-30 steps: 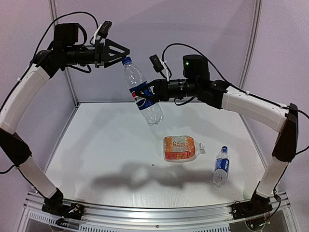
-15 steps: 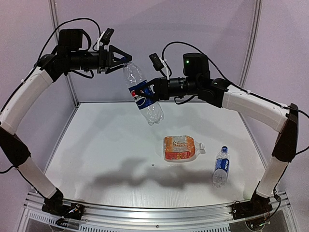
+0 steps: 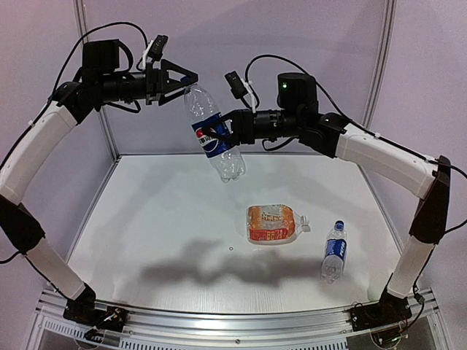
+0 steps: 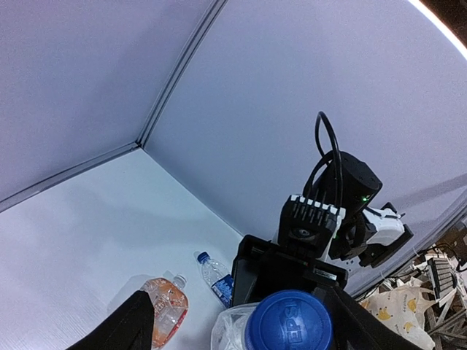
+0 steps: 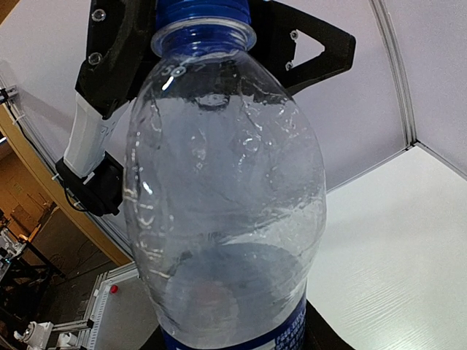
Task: Unscrew the bottle caps
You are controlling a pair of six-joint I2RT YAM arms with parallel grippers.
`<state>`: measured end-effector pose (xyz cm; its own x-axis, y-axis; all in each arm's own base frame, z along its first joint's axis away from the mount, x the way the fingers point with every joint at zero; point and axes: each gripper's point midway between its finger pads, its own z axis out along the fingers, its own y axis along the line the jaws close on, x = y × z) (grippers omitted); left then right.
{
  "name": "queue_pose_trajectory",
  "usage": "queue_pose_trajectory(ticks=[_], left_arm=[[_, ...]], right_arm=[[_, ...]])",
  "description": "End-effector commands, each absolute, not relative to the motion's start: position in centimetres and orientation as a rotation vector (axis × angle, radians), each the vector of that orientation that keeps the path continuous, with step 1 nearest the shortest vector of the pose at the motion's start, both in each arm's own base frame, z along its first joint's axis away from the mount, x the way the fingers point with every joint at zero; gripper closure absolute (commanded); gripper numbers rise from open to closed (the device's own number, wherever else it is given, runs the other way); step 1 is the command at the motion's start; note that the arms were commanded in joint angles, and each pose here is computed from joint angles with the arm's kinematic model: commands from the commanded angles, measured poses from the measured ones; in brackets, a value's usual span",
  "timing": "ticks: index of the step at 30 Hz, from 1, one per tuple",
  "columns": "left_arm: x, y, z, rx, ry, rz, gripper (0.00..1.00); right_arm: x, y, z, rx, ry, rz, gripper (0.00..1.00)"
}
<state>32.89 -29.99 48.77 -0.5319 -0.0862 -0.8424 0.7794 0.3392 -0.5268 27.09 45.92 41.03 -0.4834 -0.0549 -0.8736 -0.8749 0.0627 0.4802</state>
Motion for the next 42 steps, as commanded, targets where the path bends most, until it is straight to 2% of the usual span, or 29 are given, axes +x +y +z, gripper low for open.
queue_pose_trajectory(ticks=[1,4,7,10,16,22,24,29,31,36,42], left_arm=[[32.3,-29.7,50.1,0.622,1.725,-1.329,0.23],[32.1,-29.7,50.4,0.626,1.715,-1.347,0.25],[31.4,-30.0,51.3,0.654,1.681,-1.401,0.16],[31.5,-30.2,51.1,0.661,1.686,-1.409,0.16],[31.8,-30.3,50.4,0.650,1.713,-1.409,0.37],[32.2,-30.2,50.2,0.625,1.723,-1.385,0.42],[32.4,-30.1,50.1,0.617,1.729,-1.381,0.52],[32.6,-30.4,49.3,0.610,1.761,-1.372,0.90],[32.8,-30.6,48.7,0.604,1.788,-1.358,0.98],[34.1,-30.1,47.0,0.498,1.879,-1.260,0.97],[37.0,-28.3,42.4,0.175,2.086,-0.891,0.93]], right_arm=[[27.0,46.7,40.7,-0.974,1.646,1.510,0.58],[26.9,46.7,40.7,-0.975,1.650,1.511,0.58],[27.1,46.8,40.6,-0.973,1.662,1.508,0.58],[27.1,46.9,40.5,-0.976,1.670,1.510,0.58],[27.1,46.9,40.4,-0.975,1.670,1.510,0.59],[27.0,46.9,40.4,-0.983,1.666,1.514,0.59],[27.1,46.9,40.3,-0.984,1.667,1.512,0.59],[27.1,46.9,40.3,-0.987,1.668,1.504,0.59],[27.2,46.9,40.3,-0.987,1.668,1.494,0.59],[30.1,46.3,39.7,-0.872,1.721,1.310,0.59],[36.1,44.7,37.5,-0.656,1.837,0.940,0.61]])
